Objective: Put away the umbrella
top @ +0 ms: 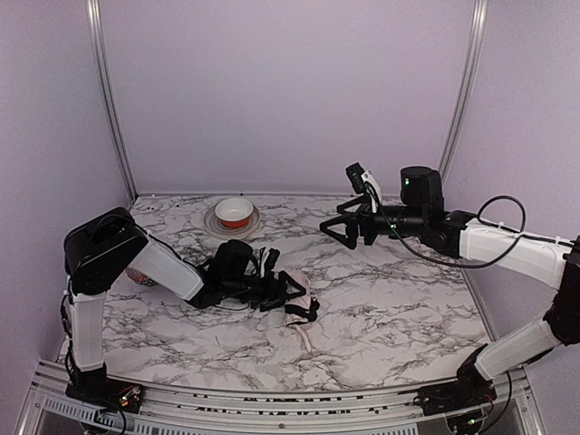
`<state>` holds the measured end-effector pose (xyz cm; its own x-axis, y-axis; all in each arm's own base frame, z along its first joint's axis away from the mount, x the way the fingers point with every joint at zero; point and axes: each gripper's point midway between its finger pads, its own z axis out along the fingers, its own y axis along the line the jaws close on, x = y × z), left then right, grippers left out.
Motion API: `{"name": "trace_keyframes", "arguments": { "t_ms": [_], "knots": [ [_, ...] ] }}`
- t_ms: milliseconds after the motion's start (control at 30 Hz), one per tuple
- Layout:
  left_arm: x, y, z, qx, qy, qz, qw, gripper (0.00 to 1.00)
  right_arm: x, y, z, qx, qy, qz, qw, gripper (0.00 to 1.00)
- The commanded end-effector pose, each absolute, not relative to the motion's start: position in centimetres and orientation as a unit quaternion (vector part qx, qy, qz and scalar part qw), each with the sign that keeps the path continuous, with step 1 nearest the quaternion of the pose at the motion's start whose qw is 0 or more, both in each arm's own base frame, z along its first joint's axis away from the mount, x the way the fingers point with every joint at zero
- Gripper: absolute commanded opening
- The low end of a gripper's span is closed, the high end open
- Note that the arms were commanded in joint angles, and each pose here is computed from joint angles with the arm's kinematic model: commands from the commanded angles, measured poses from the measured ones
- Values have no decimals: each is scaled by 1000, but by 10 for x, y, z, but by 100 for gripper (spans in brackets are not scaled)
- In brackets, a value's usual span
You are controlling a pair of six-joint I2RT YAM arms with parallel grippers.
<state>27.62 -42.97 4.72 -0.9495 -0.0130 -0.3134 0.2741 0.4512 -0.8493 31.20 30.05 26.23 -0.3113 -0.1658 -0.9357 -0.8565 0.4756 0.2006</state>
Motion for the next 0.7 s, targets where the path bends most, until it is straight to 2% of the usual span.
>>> {"name": "trace_keyframes", "arguments": {
  "t_ms": [0,100,300,500,667],
  "knots": [
    [282,-420,38,68,847,-503,156,97,315,300,278,-354,715,368,477,96],
    [288,-403,39,47,860,-474,186,99,317,297,278,-349,719,356,483,97],
    [303,-352,76,45,879,-347,323,99,337,274,274,-309,750,296,504,100],
    [335,-287,126,77,880,-155,443,99,387,175,250,-153,815,219,515,100],
    [360,-229,135,67,885,-60,457,99,393,87,227,-48,816,192,543,100]
  ]
}}
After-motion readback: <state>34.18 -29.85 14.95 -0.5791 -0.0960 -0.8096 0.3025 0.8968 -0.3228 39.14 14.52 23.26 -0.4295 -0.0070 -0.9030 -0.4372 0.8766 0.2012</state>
